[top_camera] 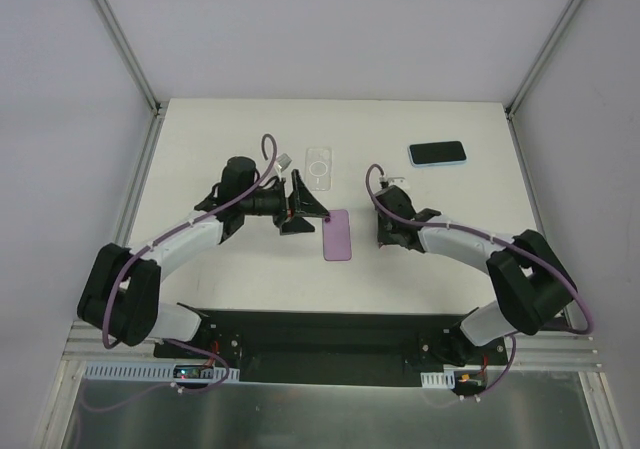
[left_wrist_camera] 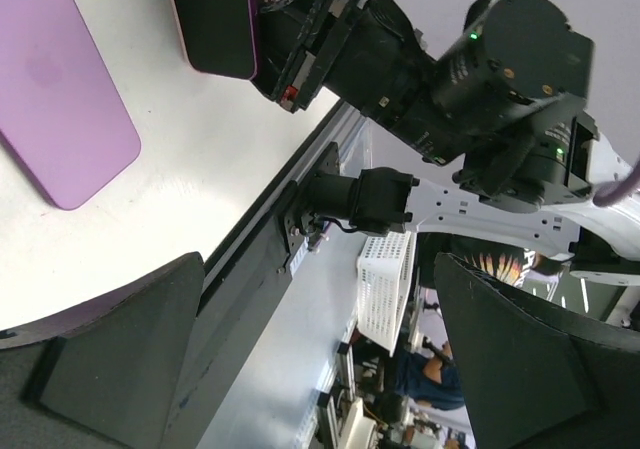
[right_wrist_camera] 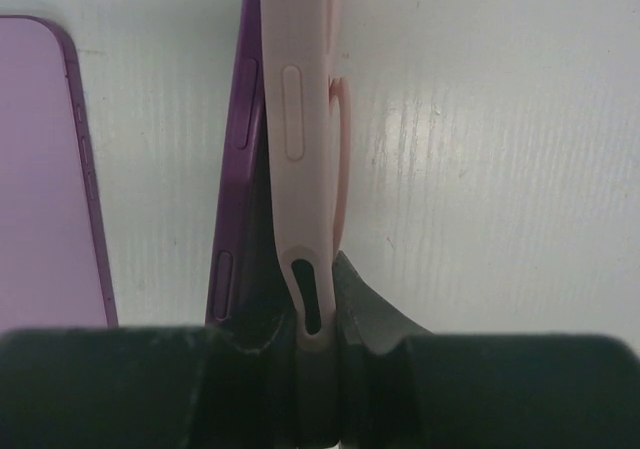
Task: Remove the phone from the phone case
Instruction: Remove the phone case from the phone.
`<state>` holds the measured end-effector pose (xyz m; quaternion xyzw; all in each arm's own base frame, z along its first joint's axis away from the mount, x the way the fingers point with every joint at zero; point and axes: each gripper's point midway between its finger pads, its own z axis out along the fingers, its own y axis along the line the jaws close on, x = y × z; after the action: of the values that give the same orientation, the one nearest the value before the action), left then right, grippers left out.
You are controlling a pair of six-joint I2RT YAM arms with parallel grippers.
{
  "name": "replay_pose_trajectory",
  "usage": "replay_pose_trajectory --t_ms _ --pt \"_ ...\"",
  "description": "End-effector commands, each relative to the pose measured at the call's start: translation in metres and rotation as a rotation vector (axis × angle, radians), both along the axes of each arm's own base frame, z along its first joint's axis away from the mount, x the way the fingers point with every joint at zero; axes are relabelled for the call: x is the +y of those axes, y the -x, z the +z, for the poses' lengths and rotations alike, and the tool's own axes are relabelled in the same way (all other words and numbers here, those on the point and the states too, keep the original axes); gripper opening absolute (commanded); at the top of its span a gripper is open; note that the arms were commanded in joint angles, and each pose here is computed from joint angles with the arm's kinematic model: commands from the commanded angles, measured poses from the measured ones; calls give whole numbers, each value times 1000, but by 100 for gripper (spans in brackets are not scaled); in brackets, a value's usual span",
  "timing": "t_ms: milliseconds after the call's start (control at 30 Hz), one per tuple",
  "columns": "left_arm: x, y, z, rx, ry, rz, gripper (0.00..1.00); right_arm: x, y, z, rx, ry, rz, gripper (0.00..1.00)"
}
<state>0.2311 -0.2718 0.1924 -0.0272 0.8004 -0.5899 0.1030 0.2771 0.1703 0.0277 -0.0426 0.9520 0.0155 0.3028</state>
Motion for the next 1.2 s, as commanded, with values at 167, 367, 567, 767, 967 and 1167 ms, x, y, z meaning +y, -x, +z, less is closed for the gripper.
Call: replay_pose_trajectory --t_ms 167,367,567,767,967,1167 --pt "-42 -27 -17 84 -25 -47 91 19 41 10 60 -127 115 2" --pt "-55 -32 -40 139 -115 -38 86 37 57 48 26 -160 246 1" --pt "-62 -25 -57 138 -231 -45 85 57 67 71 8 -197 300 2" --pt "-71 -8 -76 171 -273 -77 83 68 66 81 -5 -214 297 1" --pt "-80 1 -82 171 -295 -99 82 73 64 82 -8 -201 298 1" --pt "-86 5 -88 182 -308 -114 82 71 60 80 -15 -169 283 1"
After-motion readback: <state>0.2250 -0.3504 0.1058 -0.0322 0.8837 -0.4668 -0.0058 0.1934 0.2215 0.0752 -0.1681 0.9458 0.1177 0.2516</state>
